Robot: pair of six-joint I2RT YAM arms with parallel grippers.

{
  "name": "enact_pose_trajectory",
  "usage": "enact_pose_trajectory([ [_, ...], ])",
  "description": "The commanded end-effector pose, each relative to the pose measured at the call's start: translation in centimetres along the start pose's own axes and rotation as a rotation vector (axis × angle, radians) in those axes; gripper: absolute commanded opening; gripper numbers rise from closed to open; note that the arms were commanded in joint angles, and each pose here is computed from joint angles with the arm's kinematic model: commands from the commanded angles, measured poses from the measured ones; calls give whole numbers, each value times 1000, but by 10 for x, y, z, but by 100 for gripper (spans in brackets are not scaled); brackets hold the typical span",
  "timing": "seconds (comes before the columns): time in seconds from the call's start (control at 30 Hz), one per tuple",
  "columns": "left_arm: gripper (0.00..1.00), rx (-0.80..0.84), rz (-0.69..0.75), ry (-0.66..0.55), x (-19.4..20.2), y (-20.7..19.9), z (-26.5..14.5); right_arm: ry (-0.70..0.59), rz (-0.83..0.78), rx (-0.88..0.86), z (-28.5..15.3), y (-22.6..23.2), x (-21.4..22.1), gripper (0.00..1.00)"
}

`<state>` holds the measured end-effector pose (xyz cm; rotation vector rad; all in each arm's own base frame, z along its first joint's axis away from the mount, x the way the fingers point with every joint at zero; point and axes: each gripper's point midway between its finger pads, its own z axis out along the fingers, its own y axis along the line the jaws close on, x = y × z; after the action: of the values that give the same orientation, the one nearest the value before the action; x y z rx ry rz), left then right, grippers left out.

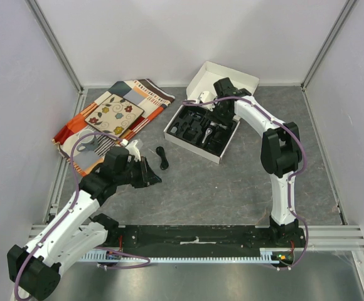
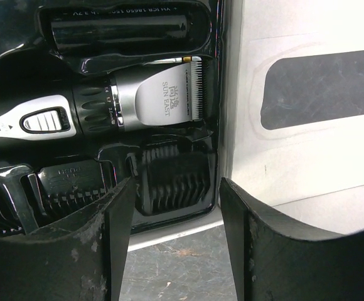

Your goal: Sort the hair-cutting tools

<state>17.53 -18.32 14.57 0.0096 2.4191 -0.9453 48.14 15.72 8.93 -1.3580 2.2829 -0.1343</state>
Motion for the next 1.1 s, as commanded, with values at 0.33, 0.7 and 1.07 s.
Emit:
enact_pose_trajectory([
  [0.33, 25, 48, 43, -12, -6, -10, 0, -31, 5, 5, -4, -8, -11, 65],
  [0.7, 25, 55, 50, -30, -9, -13, -4, -190, 162, 81, -53, -25, -46, 60],
  [1.07, 25, 65, 57, -49, -10, -15, -8, -226, 519, 195, -56, -24, -33, 0],
])
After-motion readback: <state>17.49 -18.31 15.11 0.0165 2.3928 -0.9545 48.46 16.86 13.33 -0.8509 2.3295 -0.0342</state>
